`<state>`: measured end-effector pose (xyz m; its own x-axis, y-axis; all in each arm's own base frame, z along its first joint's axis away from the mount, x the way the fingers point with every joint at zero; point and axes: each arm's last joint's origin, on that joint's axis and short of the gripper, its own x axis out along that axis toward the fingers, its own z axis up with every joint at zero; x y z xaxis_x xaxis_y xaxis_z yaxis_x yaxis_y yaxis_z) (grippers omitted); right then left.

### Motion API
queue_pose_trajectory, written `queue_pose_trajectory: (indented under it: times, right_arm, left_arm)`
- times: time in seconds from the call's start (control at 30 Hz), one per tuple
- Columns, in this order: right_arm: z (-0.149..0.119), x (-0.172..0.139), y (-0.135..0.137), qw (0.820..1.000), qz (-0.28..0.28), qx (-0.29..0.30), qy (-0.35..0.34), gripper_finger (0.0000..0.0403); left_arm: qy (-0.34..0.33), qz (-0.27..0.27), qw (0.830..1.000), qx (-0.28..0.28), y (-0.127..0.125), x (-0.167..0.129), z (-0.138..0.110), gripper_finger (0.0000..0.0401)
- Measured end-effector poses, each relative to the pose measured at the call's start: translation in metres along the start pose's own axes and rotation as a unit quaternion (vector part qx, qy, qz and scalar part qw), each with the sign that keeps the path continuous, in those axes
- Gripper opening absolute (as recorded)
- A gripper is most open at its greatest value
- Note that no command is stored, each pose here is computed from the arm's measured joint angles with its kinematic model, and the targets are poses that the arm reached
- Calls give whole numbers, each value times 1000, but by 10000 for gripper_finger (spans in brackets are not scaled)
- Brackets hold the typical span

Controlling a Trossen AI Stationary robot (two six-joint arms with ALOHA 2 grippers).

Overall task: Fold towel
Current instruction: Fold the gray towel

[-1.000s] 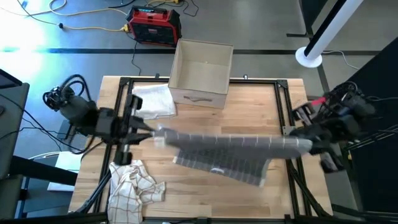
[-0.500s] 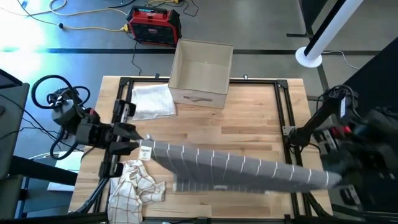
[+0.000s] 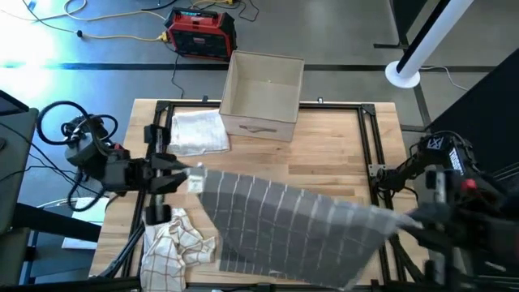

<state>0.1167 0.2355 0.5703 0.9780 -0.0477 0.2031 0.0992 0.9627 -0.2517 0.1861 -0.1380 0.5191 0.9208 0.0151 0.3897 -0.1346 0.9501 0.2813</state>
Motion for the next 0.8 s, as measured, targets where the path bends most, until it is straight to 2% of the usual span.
queue_pose_trajectory:
  times: [0.1,0.27,0.4,0.57,0.7,0.8]
  right_arm:
    - [-16,1,0,997,-42,-3,58,0]
    - [-46,-8,-9,992,-73,-4,102,0]
    - [-79,-22,-25,987,-100,-5,126,0]
    - [-116,-41,-56,985,-106,4,132,0]
    - [-130,-53,-83,986,-105,-7,133,0]
    - [-135,-60,-102,986,-103,-16,133,0]
  left_arm:
    - [43,11,998,37,0,3,-9,0]
    - [96,4,992,81,2,8,-26,0]
    - [147,0,981,125,2,13,-51,0]
    - [193,10,961,199,10,20,-77,0]
    - [216,38,942,255,25,27,-87,0]
    - [227,59,934,268,40,30,-92,0]
